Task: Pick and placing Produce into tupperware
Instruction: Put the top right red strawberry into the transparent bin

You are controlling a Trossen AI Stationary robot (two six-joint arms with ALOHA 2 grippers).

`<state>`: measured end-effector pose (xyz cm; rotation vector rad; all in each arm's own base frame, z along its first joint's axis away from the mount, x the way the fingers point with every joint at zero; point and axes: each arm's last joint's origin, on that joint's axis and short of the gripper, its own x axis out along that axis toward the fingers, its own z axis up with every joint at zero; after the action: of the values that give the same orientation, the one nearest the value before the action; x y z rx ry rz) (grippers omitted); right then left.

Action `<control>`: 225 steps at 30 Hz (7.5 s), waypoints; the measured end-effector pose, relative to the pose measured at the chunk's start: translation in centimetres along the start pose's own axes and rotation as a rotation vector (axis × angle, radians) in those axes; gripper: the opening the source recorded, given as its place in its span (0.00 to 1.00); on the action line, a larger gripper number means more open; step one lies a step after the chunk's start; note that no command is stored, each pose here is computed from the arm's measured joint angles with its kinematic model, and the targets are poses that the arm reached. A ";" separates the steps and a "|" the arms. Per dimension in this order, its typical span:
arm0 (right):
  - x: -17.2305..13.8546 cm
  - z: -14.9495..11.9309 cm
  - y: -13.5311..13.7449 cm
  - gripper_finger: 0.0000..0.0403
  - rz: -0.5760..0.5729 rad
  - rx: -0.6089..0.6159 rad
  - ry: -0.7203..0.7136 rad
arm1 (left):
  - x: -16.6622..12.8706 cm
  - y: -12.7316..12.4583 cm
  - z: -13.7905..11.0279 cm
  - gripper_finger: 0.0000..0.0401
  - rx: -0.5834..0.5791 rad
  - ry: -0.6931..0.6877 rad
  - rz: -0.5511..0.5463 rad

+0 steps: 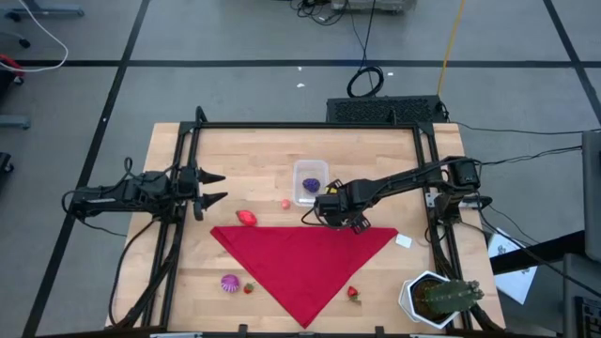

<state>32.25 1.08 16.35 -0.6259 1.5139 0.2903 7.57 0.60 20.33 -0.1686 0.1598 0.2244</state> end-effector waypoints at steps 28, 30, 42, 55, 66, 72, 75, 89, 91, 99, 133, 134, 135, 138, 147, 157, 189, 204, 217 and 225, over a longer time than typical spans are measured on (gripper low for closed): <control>0.6 0.0 0.1 0.74 -0.016 0.054 -0.024 | 0.0 0.0 0.0 0.68 -0.004 0.000 0.000; 0.6 0.0 0.0 0.74 -0.016 0.043 -0.023 | 0.0 0.0 0.0 0.68 -0.004 0.000 0.001; 0.6 0.0 0.0 0.74 -0.019 0.039 -0.028 | 0.0 0.0 0.0 0.68 -0.003 0.000 0.001; 0.6 0.1 0.1 0.74 0.026 0.046 -0.060 | 0.0 0.0 0.0 0.68 -0.003 0.000 0.000; 0.7 0.2 0.1 0.74 0.046 0.045 -0.075 | 0.0 0.0 0.0 0.68 -0.015 0.000 0.001; 1.0 -0.3 -0.4 0.74 0.047 0.066 -0.072 | 0.0 0.0 0.0 0.68 -0.024 0.000 0.002; 1.7 -0.9 -0.5 0.74 0.054 0.081 -0.057 | 0.0 0.0 0.0 0.68 -0.024 -0.001 0.001; 2.4 -1.3 -0.8 0.74 0.047 0.098 -0.074 | 0.0 0.0 0.0 0.68 -0.024 -0.001 0.002; 2.4 -1.3 -0.8 0.74 0.047 0.100 -0.075 | 0.0 0.0 0.0 0.68 -0.024 -0.001 0.002; 2.4 -1.3 -0.8 0.74 0.039 0.102 -0.078 | 0.0 0.0 0.0 0.68 -0.024 0.000 0.002; 2.4 -1.2 -0.9 0.74 0.032 0.106 -0.084 | 0.0 0.0 0.0 0.68 -0.026 0.000 0.001; 2.4 -1.2 -0.9 0.74 0.031 0.110 -0.086 | 0.0 0.0 0.0 0.68 -0.026 0.000 0.001; 2.4 -1.2 -0.9 0.74 0.030 0.117 -0.087 | 0.0 0.0 0.0 0.68 -0.026 0.000 0.001; 2.4 -1.1 -0.9 0.73 0.029 0.134 -0.089 | 0.0 0.0 0.0 0.68 -0.026 0.000 0.002; 2.4 -1.1 -0.9 0.63 0.028 0.139 -0.095 | 0.0 0.0 0.0 0.68 -0.025 0.000 0.001; 2.4 -0.9 -1.0 0.53 0.020 0.143 -0.109 | 0.0 0.0 0.0 0.68 -0.025 0.000 0.001; 2.4 -1.0 -1.0 0.45 0.024 0.215 -0.102 | 0.0 0.0 0.0 0.68 -0.025 0.000 0.001; 2.4 -1.0 -1.0 0.38 0.023 0.232 -0.100 | 0.0 0.0 0.0 0.68 -0.025 0.000 0.001; 2.4 -1.0 -1.0 0.37 0.020 0.252 -0.099 | 0.0 0.0 0.0 0.68 -0.025 0.000 0.001; 2.4 -1.0 -1.1 0.37 0.019 0.268 -0.098 | 0.0 0.0 0.0 0.68 -0.025 0.000 0.001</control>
<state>32.13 -0.81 14.27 -0.3798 1.4346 0.1266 7.57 0.60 20.33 -0.1933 0.1568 0.2270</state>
